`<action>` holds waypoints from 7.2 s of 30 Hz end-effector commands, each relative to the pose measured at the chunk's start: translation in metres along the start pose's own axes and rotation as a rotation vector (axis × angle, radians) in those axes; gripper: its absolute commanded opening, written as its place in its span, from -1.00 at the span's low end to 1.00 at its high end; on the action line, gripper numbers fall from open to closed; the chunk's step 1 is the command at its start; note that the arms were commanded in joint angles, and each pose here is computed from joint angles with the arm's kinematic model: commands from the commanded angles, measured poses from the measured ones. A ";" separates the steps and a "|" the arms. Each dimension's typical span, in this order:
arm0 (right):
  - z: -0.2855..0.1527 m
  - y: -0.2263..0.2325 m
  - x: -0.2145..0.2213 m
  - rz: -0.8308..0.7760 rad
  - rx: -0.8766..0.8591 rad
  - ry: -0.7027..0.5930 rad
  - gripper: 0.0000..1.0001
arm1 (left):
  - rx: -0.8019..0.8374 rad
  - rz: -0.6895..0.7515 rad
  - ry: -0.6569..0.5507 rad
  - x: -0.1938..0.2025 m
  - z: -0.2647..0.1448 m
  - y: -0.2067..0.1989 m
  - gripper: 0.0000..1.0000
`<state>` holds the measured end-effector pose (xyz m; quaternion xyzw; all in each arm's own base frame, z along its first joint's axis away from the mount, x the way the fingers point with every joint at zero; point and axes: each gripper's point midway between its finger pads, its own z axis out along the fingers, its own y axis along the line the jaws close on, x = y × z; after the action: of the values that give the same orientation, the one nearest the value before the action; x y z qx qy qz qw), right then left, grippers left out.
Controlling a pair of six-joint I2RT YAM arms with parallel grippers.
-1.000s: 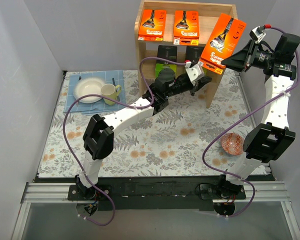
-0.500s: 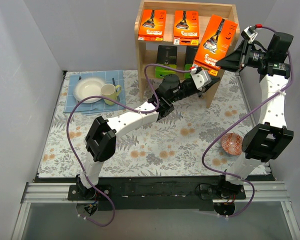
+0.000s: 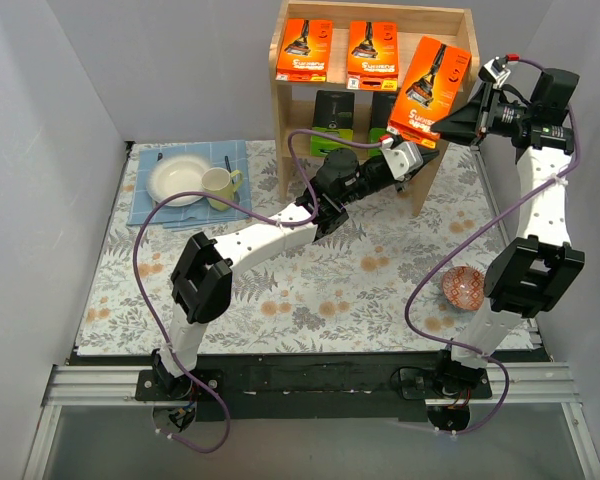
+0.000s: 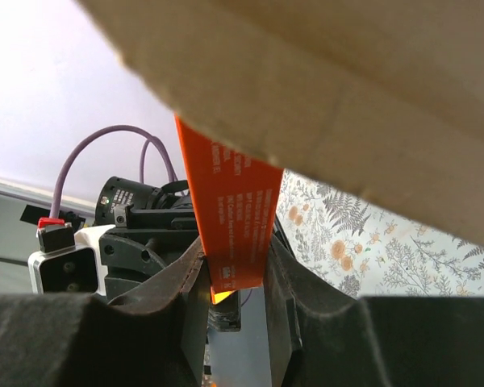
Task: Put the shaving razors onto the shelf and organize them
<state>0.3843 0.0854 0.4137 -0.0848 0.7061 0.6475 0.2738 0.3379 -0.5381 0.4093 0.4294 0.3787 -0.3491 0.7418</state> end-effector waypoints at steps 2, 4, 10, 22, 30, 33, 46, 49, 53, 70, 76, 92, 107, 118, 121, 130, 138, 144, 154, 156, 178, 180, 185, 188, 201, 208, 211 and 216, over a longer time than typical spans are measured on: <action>-0.012 0.024 -0.011 -0.122 0.002 -0.018 -0.33 | -0.026 0.046 -0.076 -0.035 0.007 0.007 -1.00; -0.017 0.026 -0.013 -0.131 0.006 -0.027 -0.09 | -0.023 0.046 -0.079 -0.035 0.009 0.005 -1.00; -0.033 0.033 -0.019 -0.152 0.036 -0.070 0.16 | -0.010 0.052 -0.106 -0.045 0.016 0.001 -1.00; -0.061 0.043 -0.015 -0.163 0.069 -0.122 0.20 | -0.011 0.048 -0.146 -0.062 0.027 0.004 -1.00; -0.083 0.014 0.061 -0.333 0.103 -0.045 0.96 | 0.278 -0.131 0.077 -0.069 -0.083 -0.077 -0.29; -0.079 0.012 0.088 -0.567 0.161 -0.012 0.97 | 0.328 -0.193 0.191 -0.056 -0.128 -0.103 0.14; -0.077 0.128 0.012 -0.807 0.238 -0.305 0.97 | 0.299 -0.272 0.378 0.024 -0.166 -0.139 0.74; -0.081 0.204 -0.018 -1.046 0.373 -0.523 0.97 | 0.302 -0.272 0.424 0.053 -0.163 -0.146 0.74; -0.101 0.206 -0.010 -1.171 0.629 -0.681 0.97 | 0.252 -0.260 0.503 0.099 -0.153 -0.147 0.62; -0.152 0.083 0.010 -0.919 1.151 -0.591 0.97 | 0.076 -0.179 0.584 0.260 -0.094 -0.168 0.33; -0.150 0.063 0.005 -0.896 1.143 -0.556 0.97 | 0.063 -0.166 0.617 0.294 -0.087 -0.173 0.32; -0.148 0.033 0.000 -0.847 1.130 -0.501 0.97 | 0.149 -0.161 0.723 0.321 -0.083 -0.193 0.32; -0.144 0.027 -0.003 -0.828 1.099 -0.490 0.98 | 0.358 -0.398 0.994 0.352 -0.132 -0.252 -0.54; -0.134 0.027 -0.002 -0.816 1.036 -0.482 0.97 | 0.339 -0.499 1.087 0.307 -0.206 -0.237 -1.00; -0.129 0.025 0.001 -0.792 1.001 -0.480 0.96 | 0.330 -0.554 1.104 0.281 -0.227 -0.229 -1.00; -0.116 0.013 0.014 -0.706 0.917 -0.498 0.92 | 0.315 -0.680 1.012 0.180 -0.245 -0.213 -1.00; -0.097 -0.007 0.042 -0.633 0.804 -0.450 0.90 | 0.202 -1.049 0.908 0.145 -0.248 -0.165 -1.00; -0.086 -0.023 0.059 -0.664 0.789 -0.381 0.90 | 0.154 -0.948 0.854 0.149 -0.251 -0.138 -0.32; -0.065 -0.104 0.204 -0.736 0.798 0.211 0.66 | 0.138 -0.798 0.847 0.173 -0.209 -0.118 0.32; -0.064 -0.115 0.223 -0.694 0.803 0.249 0.70 | 0.170 -0.784 0.819 0.180 -0.197 -0.118 0.37; -0.051 -0.110 0.218 -0.372 0.828 0.048 0.76 | 0.080 -0.881 1.151 0.291 -0.237 -0.155 -0.10; -0.046 -0.112 0.219 -0.358 0.804 0.057 0.75 | 0.059 -0.868 1.170 0.284 -0.257 -0.155 -0.11; -0.033 -0.122 0.217 -0.357 0.781 0.075 0.73 | -0.027 -0.753 1.250 0.282 -0.308 -0.150 -0.11; -0.022 -0.128 0.223 -0.337 0.757 0.093 0.72 | -0.103 -0.730 1.300 0.273 -0.345 -0.145 -0.10; 0.075 -0.147 0.344 -0.154 0.516 0.430 0.67 | -0.385 -1.323 1.176 0.202 -0.454 -0.118 0.00; 0.101 -0.144 0.373 -0.128 0.439 0.540 0.38 | -0.395 -1.350 1.043 0.195 -0.454 -0.086 0.16; 0.113 -0.145 0.386 -0.130 0.418 0.572 0.29 | -0.402 -1.405 1.032 0.191 -0.465 -0.086 0.17; 0.119 -0.161 0.395 -0.072 0.440 0.593 0.22 | -0.293 -1.520 0.977 0.170 -0.465 -0.118 0.18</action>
<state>0.1540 0.2583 0.0772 -0.2448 0.8773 0.4036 0.0863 0.2302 -0.1884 0.0447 0.0481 0.8966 -0.4154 0.1455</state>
